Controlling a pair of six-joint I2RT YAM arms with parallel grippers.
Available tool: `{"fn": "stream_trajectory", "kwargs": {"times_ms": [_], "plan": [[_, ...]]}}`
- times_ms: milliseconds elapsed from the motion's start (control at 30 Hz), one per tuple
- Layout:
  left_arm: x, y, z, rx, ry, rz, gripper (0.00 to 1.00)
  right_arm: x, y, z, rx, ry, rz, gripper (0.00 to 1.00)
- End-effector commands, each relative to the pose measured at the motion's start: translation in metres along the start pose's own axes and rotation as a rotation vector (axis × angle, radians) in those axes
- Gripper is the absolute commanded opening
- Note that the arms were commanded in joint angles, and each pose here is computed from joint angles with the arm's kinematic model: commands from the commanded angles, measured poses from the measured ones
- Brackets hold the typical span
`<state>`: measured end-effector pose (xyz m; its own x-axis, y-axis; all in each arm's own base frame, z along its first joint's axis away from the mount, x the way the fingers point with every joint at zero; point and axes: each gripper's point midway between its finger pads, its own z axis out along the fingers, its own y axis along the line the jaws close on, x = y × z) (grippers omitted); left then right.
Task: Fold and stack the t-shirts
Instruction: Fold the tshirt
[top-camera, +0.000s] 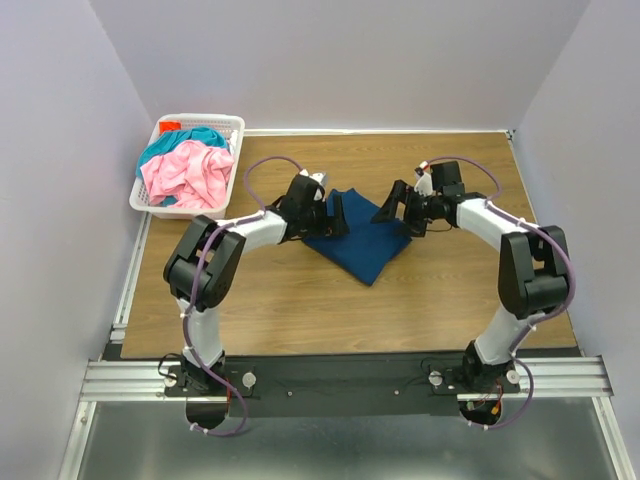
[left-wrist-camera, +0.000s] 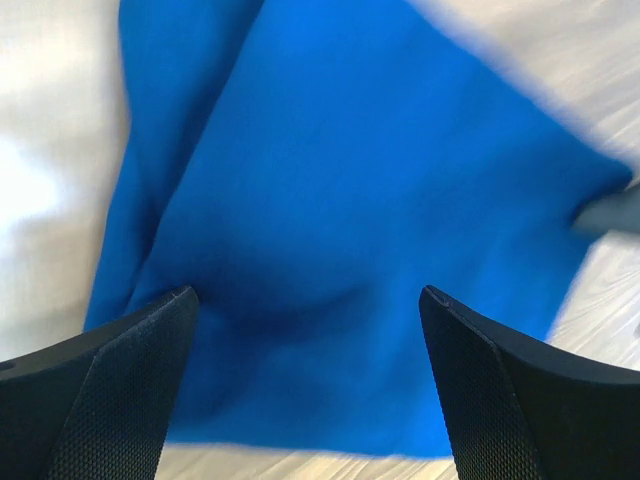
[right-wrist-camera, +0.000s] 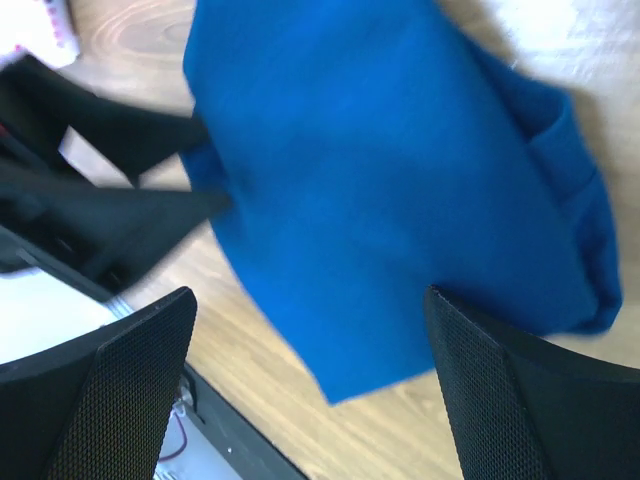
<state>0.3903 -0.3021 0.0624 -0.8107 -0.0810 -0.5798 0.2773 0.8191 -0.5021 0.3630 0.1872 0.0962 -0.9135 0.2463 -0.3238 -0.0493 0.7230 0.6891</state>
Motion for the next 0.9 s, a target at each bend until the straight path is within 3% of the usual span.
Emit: {"fn": "stream_trajectory", "kwargs": {"times_ms": [0, 200, 433, 667, 867], "plan": [[0.02, -0.001, -0.007, 0.036, 0.024, -0.04, 0.98, -0.017, -0.008, 0.017, 0.017, -0.01, -0.014, 1.0], [0.071, 0.013, -0.02, 0.025, 0.102, -0.098, 0.98, -0.026, -0.033, 0.046, 0.067, 0.017, -0.024, 1.0], [0.09, 0.009, -0.039, 0.008, 0.084, -0.101, 0.98, -0.025, -0.048, 0.068, 0.074, 0.059, -0.08, 1.0], [0.049, -0.022, -0.065, 0.061, -0.038, -0.055, 0.98, -0.047, 0.001, 0.044, 0.004, -0.013, -0.238, 1.0], [0.004, -0.035, -0.099, 0.027, -0.189, -0.015, 0.98, -0.048, 0.046, -0.011, 0.051, -0.159, -0.351, 1.0]]}}
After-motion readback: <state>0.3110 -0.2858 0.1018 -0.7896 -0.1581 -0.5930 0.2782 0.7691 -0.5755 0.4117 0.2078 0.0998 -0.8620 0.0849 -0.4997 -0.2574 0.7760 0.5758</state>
